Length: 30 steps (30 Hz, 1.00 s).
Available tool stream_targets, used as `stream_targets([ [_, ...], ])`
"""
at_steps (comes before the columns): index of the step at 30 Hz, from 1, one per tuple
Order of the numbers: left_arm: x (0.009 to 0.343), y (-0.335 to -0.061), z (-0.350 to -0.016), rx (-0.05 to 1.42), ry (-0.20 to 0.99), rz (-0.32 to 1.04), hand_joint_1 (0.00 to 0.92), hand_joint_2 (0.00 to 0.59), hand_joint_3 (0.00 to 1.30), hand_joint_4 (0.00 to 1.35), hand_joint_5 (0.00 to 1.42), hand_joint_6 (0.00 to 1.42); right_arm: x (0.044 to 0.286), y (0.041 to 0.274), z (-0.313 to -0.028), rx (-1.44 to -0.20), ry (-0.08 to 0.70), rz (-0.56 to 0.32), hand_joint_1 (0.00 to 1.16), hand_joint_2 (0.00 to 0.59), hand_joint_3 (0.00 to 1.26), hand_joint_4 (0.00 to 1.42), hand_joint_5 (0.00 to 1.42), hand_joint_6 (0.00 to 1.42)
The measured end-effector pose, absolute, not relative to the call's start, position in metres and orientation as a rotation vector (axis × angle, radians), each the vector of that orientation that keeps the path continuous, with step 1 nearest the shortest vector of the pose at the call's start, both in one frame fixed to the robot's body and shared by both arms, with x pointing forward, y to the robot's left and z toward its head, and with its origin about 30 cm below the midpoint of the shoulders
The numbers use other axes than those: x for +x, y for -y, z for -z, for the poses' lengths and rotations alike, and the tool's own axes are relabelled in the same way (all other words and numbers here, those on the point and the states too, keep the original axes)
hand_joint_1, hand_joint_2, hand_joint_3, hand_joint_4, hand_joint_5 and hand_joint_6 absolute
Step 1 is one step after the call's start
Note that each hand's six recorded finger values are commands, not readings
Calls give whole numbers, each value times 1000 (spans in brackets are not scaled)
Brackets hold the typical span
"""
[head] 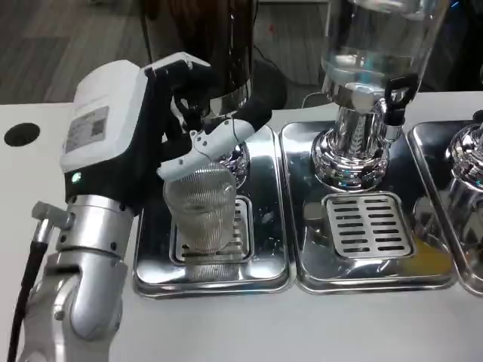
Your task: Grasp the cup under the faucet to collect the drink, then remove the cup.
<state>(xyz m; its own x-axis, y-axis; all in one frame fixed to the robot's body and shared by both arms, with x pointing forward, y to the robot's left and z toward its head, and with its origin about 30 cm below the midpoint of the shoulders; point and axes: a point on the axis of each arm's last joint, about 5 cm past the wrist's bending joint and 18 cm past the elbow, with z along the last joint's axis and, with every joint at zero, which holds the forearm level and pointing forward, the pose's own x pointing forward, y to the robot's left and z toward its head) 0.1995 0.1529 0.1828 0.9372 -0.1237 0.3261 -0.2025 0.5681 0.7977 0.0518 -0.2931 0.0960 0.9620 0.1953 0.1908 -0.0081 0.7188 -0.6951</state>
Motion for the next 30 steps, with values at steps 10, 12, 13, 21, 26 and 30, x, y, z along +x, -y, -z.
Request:
stream_targets([
  [10,195,-165,-187,1017,367,4,14,66,526,513,961,1124,52,293,-95,-756,263,-114,316,436,203,36,45,0],
  [12,195,-166,-188,1027,368,11,15,66,526,512,961,1125,52,292,-95,-755,263,-115,316,436,201,35,47,0],
  [13,195,-166,-188,1031,370,15,15,66,526,511,961,1125,52,292,-95,-754,262,-115,316,436,201,35,47,0],
  [21,194,-165,-188,1035,370,28,17,67,526,510,961,1108,53,290,-94,-745,263,-125,316,436,201,35,47,0],
  [26,194,-165,-188,1036,368,32,17,67,526,509,961,1109,54,290,-94,-743,267,-127,316,436,200,39,47,0],
  [30,194,-165,-188,1040,367,37,17,67,526,509,961,1110,54,290,-92,-741,261,-125,316,436,200,42,48,0],
])
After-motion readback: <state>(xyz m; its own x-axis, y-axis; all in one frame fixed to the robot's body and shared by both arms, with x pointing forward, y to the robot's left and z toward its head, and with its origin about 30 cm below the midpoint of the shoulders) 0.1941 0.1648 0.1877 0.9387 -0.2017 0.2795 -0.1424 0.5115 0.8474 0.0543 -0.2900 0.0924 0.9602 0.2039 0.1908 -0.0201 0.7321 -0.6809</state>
